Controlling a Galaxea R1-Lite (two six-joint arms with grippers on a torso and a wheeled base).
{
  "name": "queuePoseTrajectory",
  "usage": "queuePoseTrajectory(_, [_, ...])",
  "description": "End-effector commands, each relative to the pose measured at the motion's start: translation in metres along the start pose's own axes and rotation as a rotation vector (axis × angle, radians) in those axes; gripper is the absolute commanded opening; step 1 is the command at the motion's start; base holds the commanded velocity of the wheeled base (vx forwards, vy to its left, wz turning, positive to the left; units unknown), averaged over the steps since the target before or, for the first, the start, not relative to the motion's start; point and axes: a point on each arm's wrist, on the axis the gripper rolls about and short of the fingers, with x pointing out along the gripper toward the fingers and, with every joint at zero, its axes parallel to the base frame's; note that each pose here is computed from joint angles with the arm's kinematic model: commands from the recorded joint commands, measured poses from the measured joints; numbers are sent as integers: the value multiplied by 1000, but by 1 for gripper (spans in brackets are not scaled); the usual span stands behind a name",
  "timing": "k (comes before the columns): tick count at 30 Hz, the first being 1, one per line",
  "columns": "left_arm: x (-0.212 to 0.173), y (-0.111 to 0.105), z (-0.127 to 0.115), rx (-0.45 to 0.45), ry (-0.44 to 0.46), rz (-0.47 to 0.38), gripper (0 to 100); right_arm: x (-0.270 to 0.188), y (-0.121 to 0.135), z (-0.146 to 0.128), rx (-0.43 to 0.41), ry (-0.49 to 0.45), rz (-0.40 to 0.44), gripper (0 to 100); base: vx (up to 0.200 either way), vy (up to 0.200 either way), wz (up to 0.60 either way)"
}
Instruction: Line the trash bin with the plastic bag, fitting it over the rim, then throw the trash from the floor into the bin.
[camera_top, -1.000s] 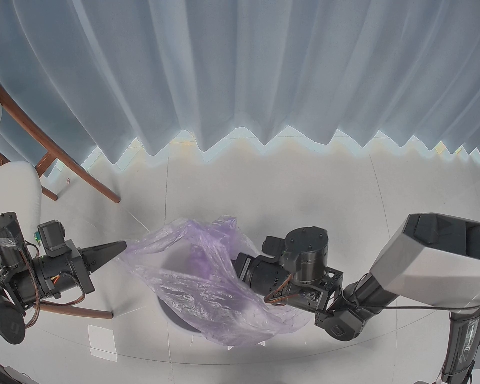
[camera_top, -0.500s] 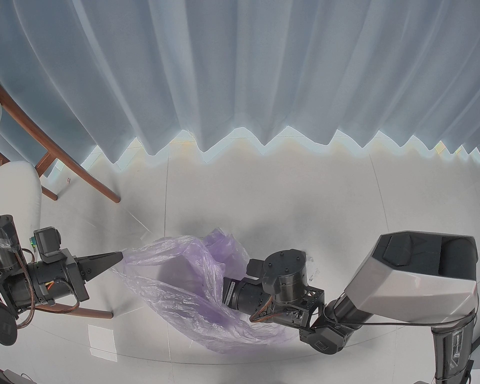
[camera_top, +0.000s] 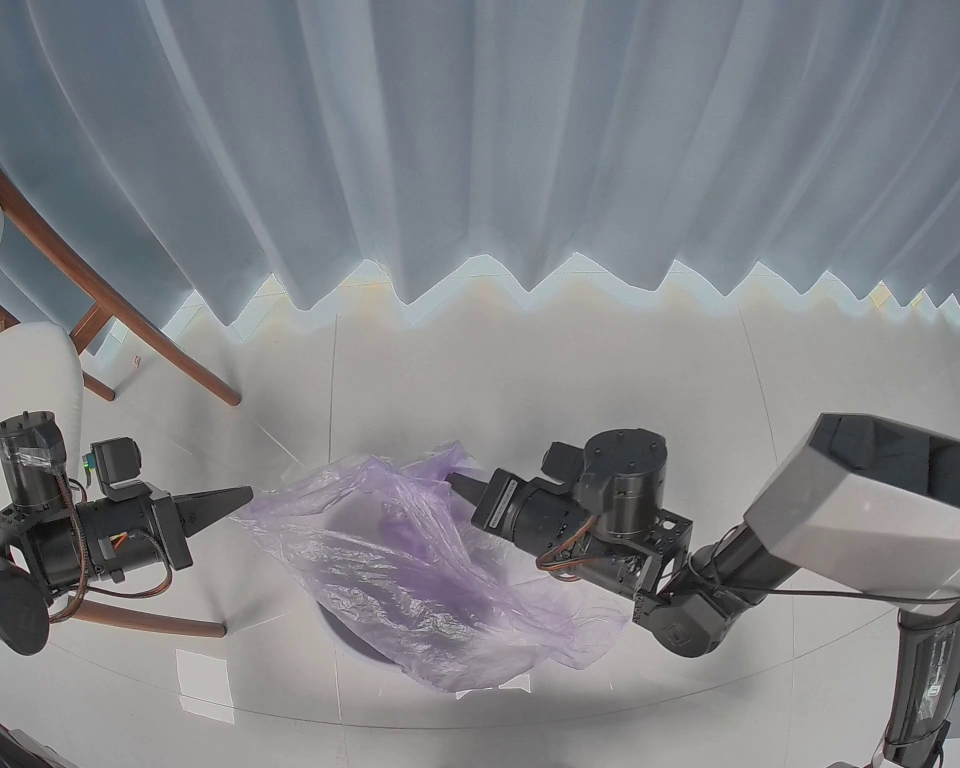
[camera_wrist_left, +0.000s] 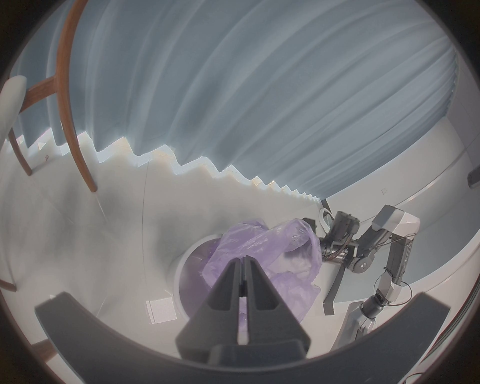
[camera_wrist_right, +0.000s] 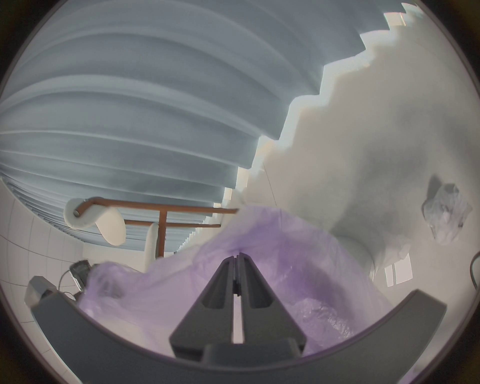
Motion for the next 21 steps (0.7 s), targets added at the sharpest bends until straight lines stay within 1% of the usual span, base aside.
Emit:
queuePoseTrajectory(1, [8, 11, 1, -22, 13, 16, 0, -22, 17, 24, -11, -67, 35, 0, 0, 0, 0])
queuePoseTrajectory(4, [9, 12, 2, -23, 11, 18, 0, -23, 18, 25, -11, -70, 38, 0, 0, 0, 0])
queuePoseTrajectory(5, [12, 22, 7, -19, -7, 40, 0, -30, 16, 42, -53, -142, 35, 0, 0, 0, 0])
queuePoseTrajectory(7, [17, 28, 7, -13, -16, 43, 0, -34, 15, 50, -116, -197, 14, 0, 0, 0, 0])
queuePoseTrajectory(9, [19, 34, 8, -4, -32, 50, 0, -41, 12, 54, -186, -223, -3, 0, 0, 0, 0])
queuePoseTrajectory(10, [21, 37, 7, 3, -43, 51, 0, -47, 12, 53, -235, -225, -11, 0, 0, 0, 0])
queuePoseTrajectory(11, [21, 37, 7, 3, -43, 51, 0, -47, 12, 53, -235, -225, -11, 0, 0, 0, 0])
queuePoseTrajectory(12, [25, 40, 8, 21, -66, 47, 0, -58, 11, 50, -300, -232, -14, 0, 0, 0, 0])
queuePoseTrajectory(13, [26, 41, 9, 31, -80, 44, 0, -64, 11, 48, -324, -239, -9, 0, 0, 0, 0])
queuePoseTrajectory(15, [27, 43, 10, 41, -98, 43, 0, -75, 12, 45, -355, -249, -3, 0, 0, 0, 0])
queuePoseTrajectory(17, [28, 44, 10, 32, -104, 43, 0, -85, 14, 42, -381, -253, 4, 0, 0, 0, 0])
queuePoseTrajectory(19, [28, 45, 10, 26, -108, 46, 0, -92, 14, 39, -391, -245, 1, 0, 0, 0, 0])
queuePoseTrajectory(21, [28, 45, 10, 25, -107, 42, 0, -106, 10, 29, -394, -197, -15, 0, 0, 0, 0])
